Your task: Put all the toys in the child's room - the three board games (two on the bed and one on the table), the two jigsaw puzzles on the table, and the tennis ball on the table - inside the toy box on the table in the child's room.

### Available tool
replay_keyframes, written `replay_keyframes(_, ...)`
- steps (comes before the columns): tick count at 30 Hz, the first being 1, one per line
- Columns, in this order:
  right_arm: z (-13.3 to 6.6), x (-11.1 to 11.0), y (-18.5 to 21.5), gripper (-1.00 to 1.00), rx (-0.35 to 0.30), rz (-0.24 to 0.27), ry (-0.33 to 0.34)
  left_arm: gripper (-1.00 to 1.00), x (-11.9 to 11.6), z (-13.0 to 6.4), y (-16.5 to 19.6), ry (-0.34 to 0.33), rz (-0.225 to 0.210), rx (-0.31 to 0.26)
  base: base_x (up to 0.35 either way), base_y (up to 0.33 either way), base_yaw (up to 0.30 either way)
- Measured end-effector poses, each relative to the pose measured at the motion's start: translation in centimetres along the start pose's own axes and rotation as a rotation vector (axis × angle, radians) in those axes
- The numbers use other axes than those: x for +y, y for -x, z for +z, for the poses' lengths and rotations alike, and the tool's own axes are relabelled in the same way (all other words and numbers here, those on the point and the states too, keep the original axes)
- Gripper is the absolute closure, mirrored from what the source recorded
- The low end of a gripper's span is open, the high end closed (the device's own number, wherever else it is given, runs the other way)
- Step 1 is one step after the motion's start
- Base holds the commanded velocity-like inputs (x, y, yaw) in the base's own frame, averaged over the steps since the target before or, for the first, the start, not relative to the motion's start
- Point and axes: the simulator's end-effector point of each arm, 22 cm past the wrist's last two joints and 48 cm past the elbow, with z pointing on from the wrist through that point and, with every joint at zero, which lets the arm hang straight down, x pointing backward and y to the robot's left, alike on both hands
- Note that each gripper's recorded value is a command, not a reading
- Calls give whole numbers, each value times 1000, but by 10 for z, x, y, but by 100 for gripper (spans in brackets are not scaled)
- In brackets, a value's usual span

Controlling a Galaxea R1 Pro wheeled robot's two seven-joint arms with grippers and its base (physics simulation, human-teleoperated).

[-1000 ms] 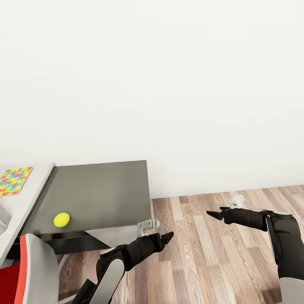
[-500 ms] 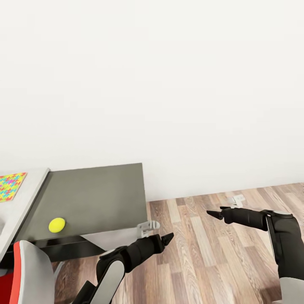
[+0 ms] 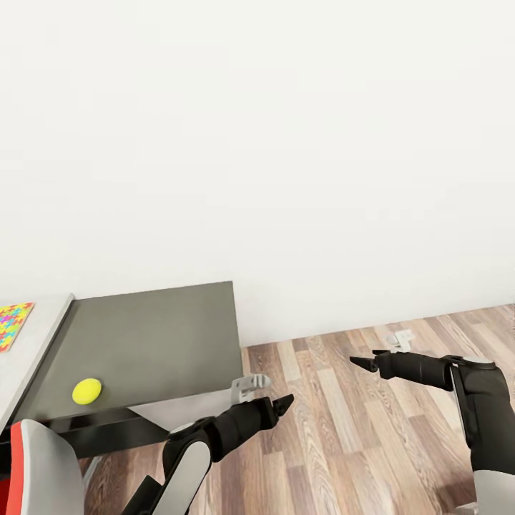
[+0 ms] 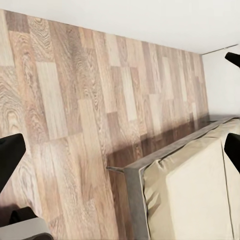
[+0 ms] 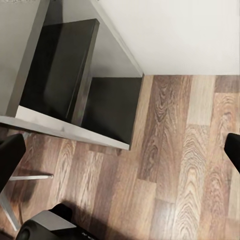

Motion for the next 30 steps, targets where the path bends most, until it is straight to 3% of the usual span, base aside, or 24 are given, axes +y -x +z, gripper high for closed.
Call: replay_keyframes(30,-15,9,18,-100,-39,-21,0,-100,-12,-11,12,-9,29,-35,0,0,-104)
